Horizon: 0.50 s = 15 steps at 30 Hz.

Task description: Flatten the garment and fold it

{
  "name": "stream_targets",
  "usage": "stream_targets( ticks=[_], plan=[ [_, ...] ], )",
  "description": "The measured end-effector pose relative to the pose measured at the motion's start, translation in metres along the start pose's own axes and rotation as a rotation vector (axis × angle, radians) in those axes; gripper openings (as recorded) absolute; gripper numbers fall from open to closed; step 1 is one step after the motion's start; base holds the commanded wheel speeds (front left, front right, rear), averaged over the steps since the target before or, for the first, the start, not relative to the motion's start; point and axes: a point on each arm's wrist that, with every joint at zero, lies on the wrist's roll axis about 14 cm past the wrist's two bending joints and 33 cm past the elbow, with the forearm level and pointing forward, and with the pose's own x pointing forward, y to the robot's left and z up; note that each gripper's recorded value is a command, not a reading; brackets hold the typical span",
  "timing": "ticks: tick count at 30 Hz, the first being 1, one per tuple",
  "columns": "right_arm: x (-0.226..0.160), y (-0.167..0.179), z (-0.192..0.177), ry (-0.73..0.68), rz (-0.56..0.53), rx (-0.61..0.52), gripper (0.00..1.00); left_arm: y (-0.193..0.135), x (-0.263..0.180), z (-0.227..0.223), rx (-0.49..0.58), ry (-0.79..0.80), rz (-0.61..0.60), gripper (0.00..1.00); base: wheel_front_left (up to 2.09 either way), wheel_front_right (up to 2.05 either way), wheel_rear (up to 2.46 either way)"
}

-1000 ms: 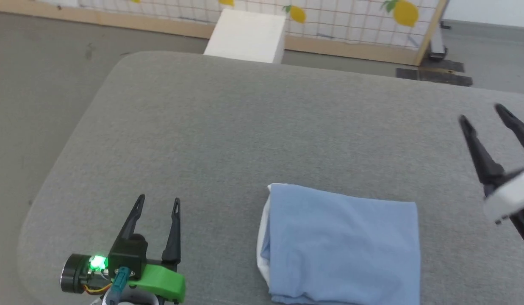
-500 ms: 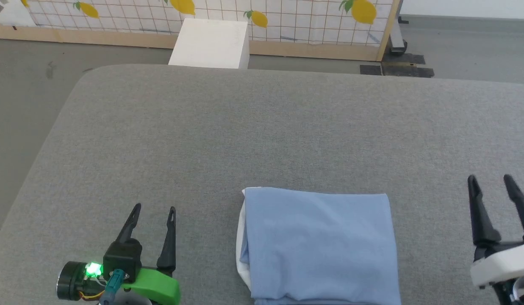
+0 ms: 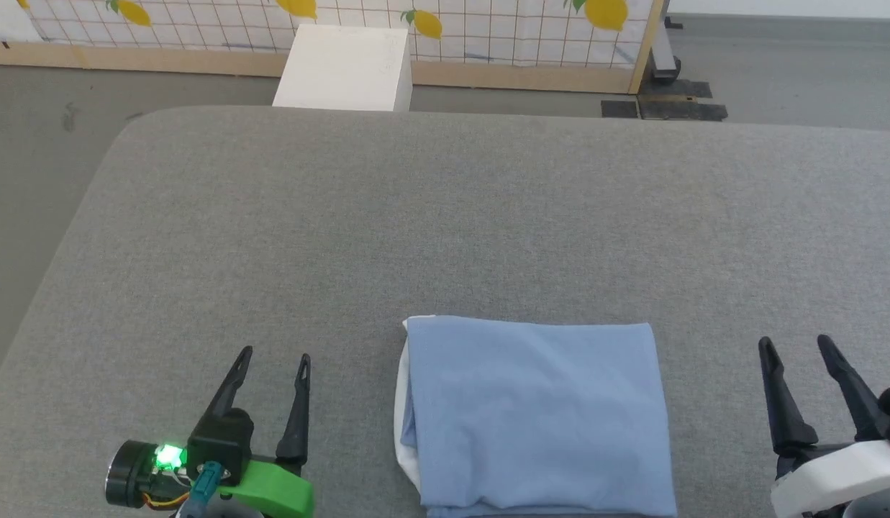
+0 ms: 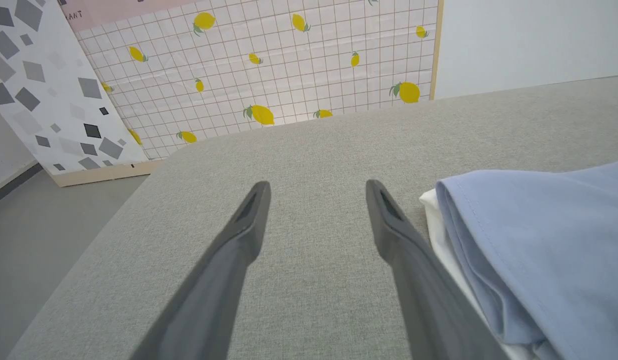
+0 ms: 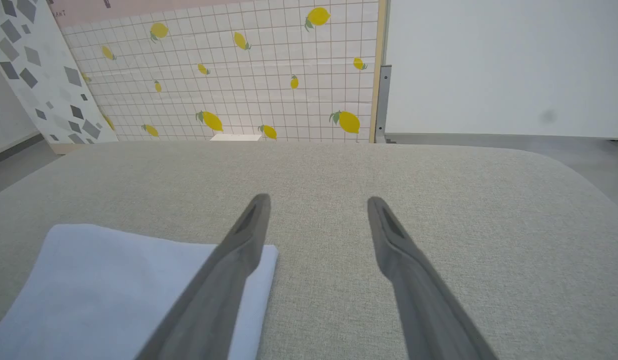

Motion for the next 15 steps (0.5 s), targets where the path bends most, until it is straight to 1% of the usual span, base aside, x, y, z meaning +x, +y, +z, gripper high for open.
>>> stream_targets(
  ticks=[2,5,7,10,11,13,15],
  plan=[
    [0.001,0.003,-0.006,0.039,0.018,0.005,1.00,-0.001,0.000,-0.001,-0.002,0.002,-0.003,1.00,0.00,0.00,0.00],
    [0.002,0.011,-0.029,0.180,0.070,0.058,1.00,-0.003,0.001,-0.005,-0.005,0.014,-0.007,1.00,0.00,0.00,0.00],
    [0.001,0.016,-0.047,0.297,0.103,0.117,1.00,-0.003,0.001,-0.009,-0.008,0.026,-0.009,1.00,0.00,0.00,0.00],
    [-0.006,0.023,-0.078,0.512,0.161,0.180,1.00,-0.003,0.002,-0.016,-0.011,0.049,-0.006,1.00,0.00,0.00,0.00],
    [-0.008,0.028,-0.087,0.580,0.184,0.225,1.00,-0.003,0.002,-0.018,-0.011,0.056,-0.006,1.00,0.00,0.00,0.00],
    [-0.009,0.035,-0.097,0.672,0.213,0.321,1.00,-0.002,0.003,-0.022,-0.012,0.066,-0.006,1.00,0.00,0.00,0.00],
    [-0.007,0.040,-0.105,0.758,0.239,0.377,1.00,0.000,0.004,-0.026,-0.012,0.079,-0.002,1.00,0.00,0.00,0.00]
  ],
)
